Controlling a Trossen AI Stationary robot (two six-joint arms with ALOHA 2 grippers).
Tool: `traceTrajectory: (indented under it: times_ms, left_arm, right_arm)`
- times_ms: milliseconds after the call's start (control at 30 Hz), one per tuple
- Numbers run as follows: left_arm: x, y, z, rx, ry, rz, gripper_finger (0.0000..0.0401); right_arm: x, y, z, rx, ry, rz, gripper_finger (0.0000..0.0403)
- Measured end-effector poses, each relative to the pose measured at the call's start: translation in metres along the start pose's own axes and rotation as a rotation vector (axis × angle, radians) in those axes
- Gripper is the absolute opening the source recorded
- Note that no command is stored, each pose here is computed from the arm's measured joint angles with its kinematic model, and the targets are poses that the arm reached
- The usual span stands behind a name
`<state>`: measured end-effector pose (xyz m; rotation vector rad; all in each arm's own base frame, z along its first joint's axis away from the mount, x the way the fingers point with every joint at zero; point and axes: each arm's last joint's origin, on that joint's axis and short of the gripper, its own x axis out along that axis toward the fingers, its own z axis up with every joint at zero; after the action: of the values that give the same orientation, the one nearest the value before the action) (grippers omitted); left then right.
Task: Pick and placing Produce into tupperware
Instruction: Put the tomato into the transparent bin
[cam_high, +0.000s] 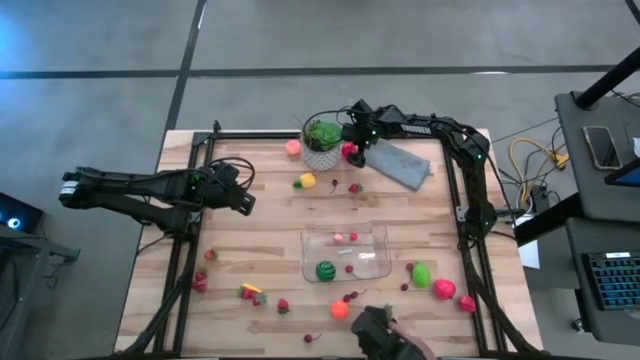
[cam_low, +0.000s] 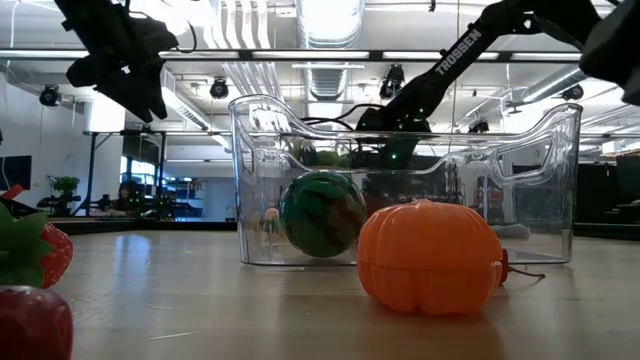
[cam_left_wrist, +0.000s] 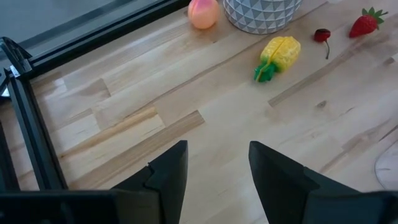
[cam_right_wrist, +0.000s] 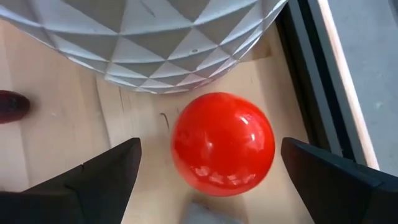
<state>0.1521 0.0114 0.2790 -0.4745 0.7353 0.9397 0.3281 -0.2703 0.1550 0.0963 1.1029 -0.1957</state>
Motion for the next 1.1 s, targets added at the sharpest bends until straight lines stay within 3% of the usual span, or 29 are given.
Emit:
traceTrajectory:
  times_ms: [500,867,1100]
  left_arm:
    - [0.0001,0.0001,-0.0002,0.000,0.001,0.000,0.0157]
    - [0.0001,0.0000,-0.0002,-0.001,0.001,-0.001,0.0157]
    - [0.0001,0.0000,-0.0002,-0.002,0.002,-0.001,0.0157]
  right_arm:
    - [0.0047,-0.0010,-0.0010,0.002,-0.037,-0.033,0.0373]
    - [0.0047,-0.0011,-0.0010,0.003,-0.036,-0.036,0.0286]
    - [0.0047,-0.0011,-0.0010,0.004,-0.036,-0.037,0.0258]
